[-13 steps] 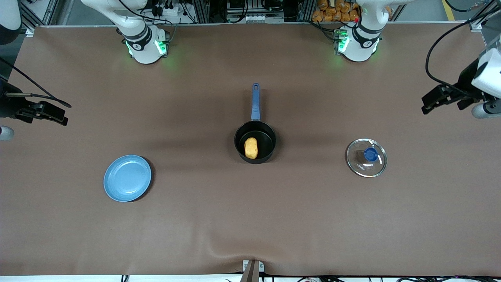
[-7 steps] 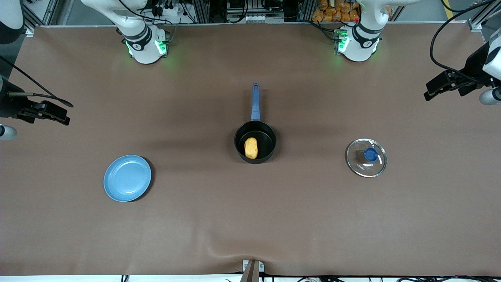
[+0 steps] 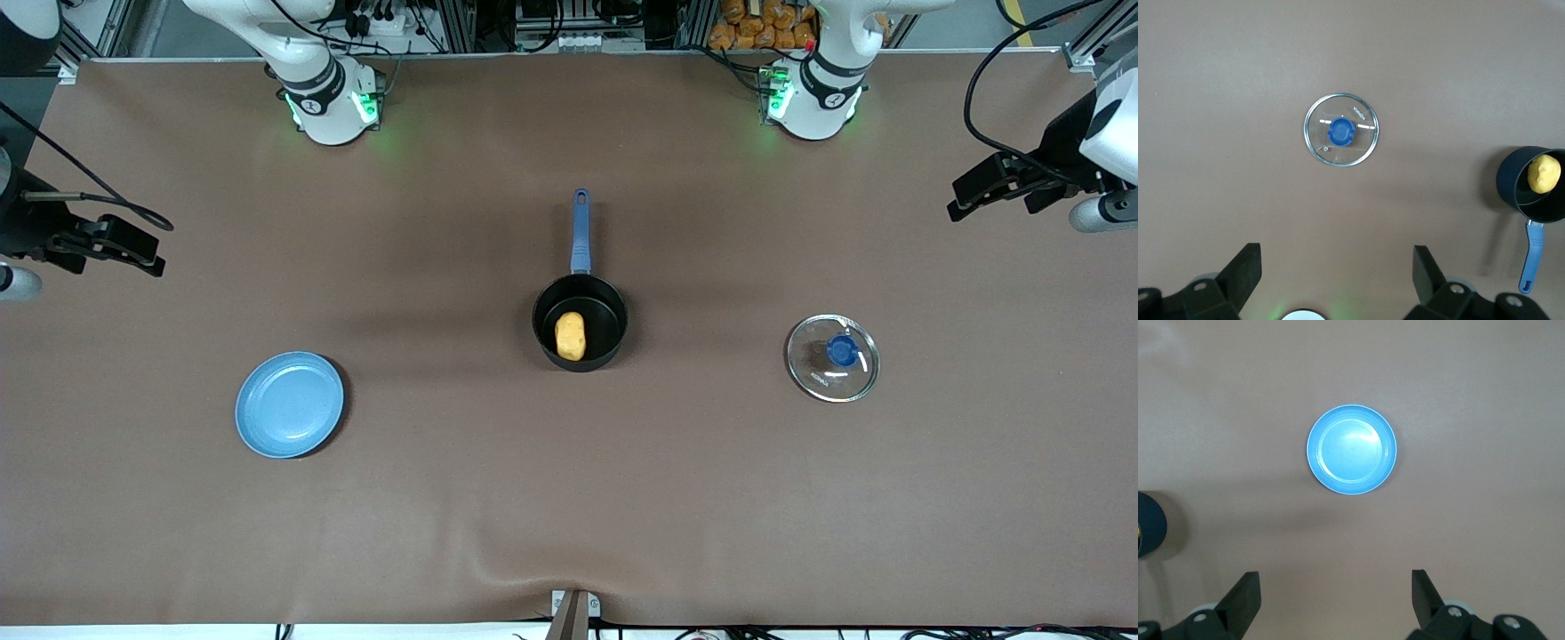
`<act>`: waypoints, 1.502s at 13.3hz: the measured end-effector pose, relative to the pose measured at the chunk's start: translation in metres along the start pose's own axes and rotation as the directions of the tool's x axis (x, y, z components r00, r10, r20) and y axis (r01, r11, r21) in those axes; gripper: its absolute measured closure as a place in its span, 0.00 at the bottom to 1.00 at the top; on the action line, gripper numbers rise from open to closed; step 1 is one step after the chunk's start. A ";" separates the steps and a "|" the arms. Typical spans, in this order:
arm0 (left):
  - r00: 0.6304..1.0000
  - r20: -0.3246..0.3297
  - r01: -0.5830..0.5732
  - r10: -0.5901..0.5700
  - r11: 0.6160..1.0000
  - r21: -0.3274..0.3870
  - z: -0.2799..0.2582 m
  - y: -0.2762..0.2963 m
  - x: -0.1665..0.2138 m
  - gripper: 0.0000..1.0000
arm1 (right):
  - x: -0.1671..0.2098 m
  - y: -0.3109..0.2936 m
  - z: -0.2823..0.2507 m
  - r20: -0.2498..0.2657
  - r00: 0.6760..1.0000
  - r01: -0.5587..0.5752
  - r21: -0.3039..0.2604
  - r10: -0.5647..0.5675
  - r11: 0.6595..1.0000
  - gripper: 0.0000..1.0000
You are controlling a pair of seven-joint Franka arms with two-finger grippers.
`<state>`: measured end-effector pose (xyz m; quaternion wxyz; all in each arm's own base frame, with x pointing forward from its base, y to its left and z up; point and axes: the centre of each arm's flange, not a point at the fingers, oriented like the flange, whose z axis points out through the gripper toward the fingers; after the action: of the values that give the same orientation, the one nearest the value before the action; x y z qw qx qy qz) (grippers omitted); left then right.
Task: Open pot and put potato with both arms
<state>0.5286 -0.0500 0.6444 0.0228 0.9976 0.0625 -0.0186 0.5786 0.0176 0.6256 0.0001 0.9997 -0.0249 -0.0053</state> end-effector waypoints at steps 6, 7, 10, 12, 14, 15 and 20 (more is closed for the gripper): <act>1.000 0.006 -0.005 0.005 1.000 -0.004 -0.002 0.002 -0.003 0.00 | -0.003 0.002 0.002 0.013 1.000 -0.005 -0.002 0.005 1.000 0.00; 1.000 0.006 -0.006 0.006 1.000 -0.004 -0.002 0.003 -0.003 0.00 | -0.003 0.002 0.003 0.017 1.000 -0.005 -0.002 0.005 1.000 0.00; 1.000 0.008 -0.009 0.009 1.000 -0.003 -0.001 0.004 -0.004 0.00 | -0.005 0.003 0.004 0.033 0.999 -0.006 -0.003 0.006 1.000 0.00; 1.000 0.010 -0.014 0.014 1.000 -0.003 0.000 0.007 -0.004 0.00 | -0.008 0.003 0.006 0.061 0.998 -0.005 -0.006 0.006 1.000 0.00; 1.000 0.011 -0.016 0.016 1.000 -0.002 0.000 0.008 -0.005 0.00 | -0.010 0.003 0.005 0.066 0.998 -0.005 -0.006 0.005 1.000 0.00; 1.000 0.011 -0.016 0.016 1.000 -0.002 0.000 0.008 -0.005 0.00 | -0.011 0.003 0.004 0.071 0.997 -0.005 -0.006 0.005 1.000 0.00; 1.000 0.013 -0.016 0.016 1.000 -0.002 0.001 0.008 -0.005 0.00 | -0.017 0.000 -0.003 0.083 0.997 0.000 -0.007 0.000 1.000 0.00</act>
<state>0.5251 -0.0589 0.6439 0.0244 0.9979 0.0544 -0.0246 0.5621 0.0180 0.6289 0.0027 0.9986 -0.0248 -0.0468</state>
